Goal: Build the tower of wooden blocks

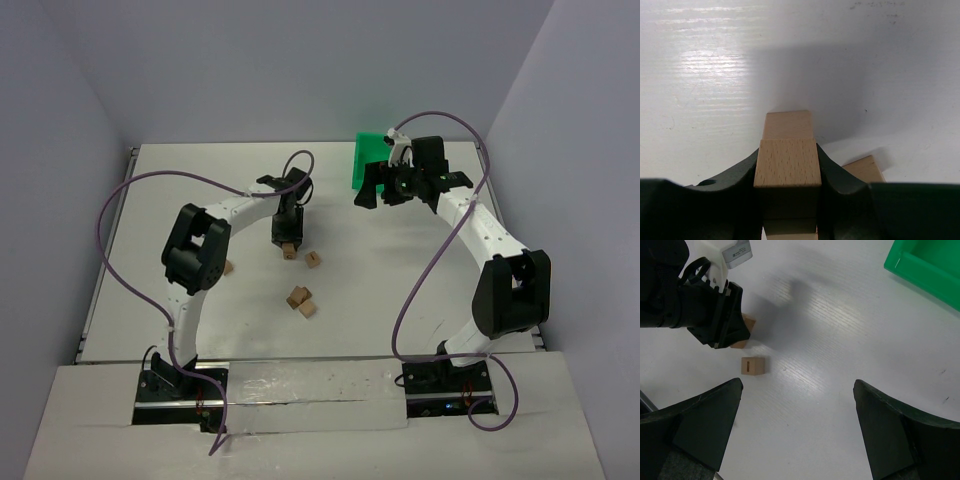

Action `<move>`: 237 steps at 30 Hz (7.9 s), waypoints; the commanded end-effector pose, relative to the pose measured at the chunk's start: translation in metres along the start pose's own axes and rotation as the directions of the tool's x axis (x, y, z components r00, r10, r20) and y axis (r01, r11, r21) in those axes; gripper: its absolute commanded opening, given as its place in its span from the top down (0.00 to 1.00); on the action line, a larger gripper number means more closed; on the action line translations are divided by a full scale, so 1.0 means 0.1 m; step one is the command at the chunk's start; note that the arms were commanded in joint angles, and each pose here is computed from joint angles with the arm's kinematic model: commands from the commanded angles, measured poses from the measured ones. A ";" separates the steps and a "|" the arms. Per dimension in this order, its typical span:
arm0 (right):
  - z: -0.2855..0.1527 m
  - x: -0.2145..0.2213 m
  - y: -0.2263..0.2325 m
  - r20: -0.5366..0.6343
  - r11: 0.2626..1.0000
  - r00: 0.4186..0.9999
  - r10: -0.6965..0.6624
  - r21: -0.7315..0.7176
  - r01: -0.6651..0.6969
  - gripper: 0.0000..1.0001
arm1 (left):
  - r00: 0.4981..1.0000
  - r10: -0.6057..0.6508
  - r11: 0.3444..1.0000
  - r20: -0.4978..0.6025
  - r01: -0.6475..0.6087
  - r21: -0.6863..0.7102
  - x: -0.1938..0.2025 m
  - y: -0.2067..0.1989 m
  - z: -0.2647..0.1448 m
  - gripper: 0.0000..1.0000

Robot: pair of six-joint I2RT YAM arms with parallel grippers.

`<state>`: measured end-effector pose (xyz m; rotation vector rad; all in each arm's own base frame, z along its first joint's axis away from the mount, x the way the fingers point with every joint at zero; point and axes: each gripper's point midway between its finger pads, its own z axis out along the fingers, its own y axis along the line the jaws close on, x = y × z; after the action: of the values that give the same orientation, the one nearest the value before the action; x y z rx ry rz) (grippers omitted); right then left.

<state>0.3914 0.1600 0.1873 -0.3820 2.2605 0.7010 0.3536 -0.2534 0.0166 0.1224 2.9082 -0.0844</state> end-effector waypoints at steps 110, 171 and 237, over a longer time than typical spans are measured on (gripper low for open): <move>-0.41 0.34 0.63 -0.046 0.894 0.910 -0.411 -0.213 0.393 0.00 | 0.721 -0.025 0.910 0.692 -0.271 0.315 -0.90 0.27 -2.61 0.01; 0.91 1.97 1.83 -0.427 0.816 0.697 -0.576 -0.256 0.518 0.74 | 0.654 -0.427 0.855 0.624 0.069 0.513 -0.41 2.03 -2.61 0.01; 1.16 1.70 1.03 -0.371 0.962 0.926 -0.074 0.217 0.164 0.87 | 0.658 -0.479 0.839 0.580 0.148 0.524 -0.43 2.22 -2.43 0.01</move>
<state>0.2844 0.2915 0.0359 -0.5800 2.6220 0.2923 0.3556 -0.0201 0.2405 -0.3359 2.1026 -0.6771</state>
